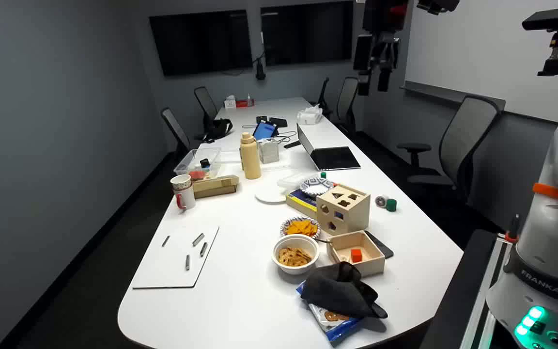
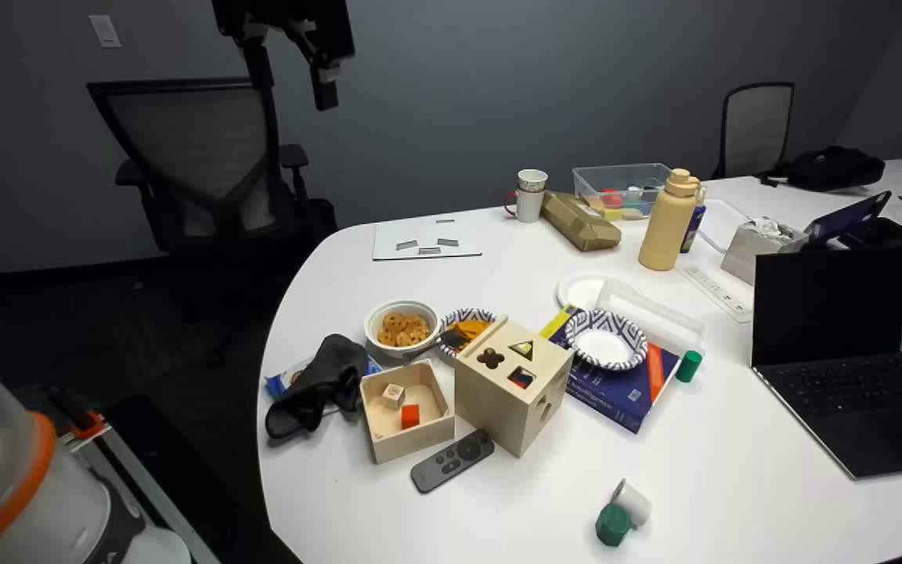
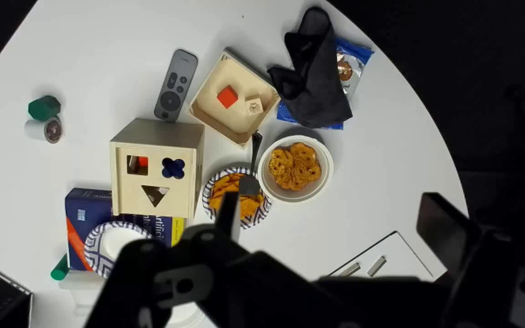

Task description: Press a button on the grey remote.

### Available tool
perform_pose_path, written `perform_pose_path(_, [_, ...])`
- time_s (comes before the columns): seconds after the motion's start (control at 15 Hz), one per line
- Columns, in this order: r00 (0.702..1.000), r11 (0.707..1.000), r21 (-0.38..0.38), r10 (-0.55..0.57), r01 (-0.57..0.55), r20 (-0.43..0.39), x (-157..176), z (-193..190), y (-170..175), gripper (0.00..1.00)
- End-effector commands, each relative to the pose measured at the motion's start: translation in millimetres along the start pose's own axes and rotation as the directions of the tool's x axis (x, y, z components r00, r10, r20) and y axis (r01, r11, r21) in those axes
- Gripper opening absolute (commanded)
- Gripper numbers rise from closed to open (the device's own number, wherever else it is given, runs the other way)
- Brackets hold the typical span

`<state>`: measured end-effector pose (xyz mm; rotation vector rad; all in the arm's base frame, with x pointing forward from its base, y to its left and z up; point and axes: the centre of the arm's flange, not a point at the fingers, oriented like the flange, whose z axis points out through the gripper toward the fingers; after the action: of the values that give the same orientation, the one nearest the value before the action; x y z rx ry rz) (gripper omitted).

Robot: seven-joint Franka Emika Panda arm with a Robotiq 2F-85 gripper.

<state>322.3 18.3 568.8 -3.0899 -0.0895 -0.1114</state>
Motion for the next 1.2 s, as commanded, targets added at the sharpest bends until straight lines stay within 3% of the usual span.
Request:
perform_pose_path(0.0, [1.0, 1.0, 0.0, 0.0, 0.0, -0.001, 0.1, -0.4, 0.0, 1.0])
perform_pose_path(0.47, [1.0, 1.0, 0.01, 0.004, -0.004, 0.017, 9.4, 9.6, 9.3, 1.0])
perform_pose_path(0.87, [0.991, 0.99, 0.069, 0.119, -0.122, 0.054, 31.5, 112.3, 103.1, 1.0])
perform_pose_path(1.13, [0.984, 0.974, 0.136, 0.179, -0.18, 0.022, 29.9, 184.6, 154.0, 1.0])
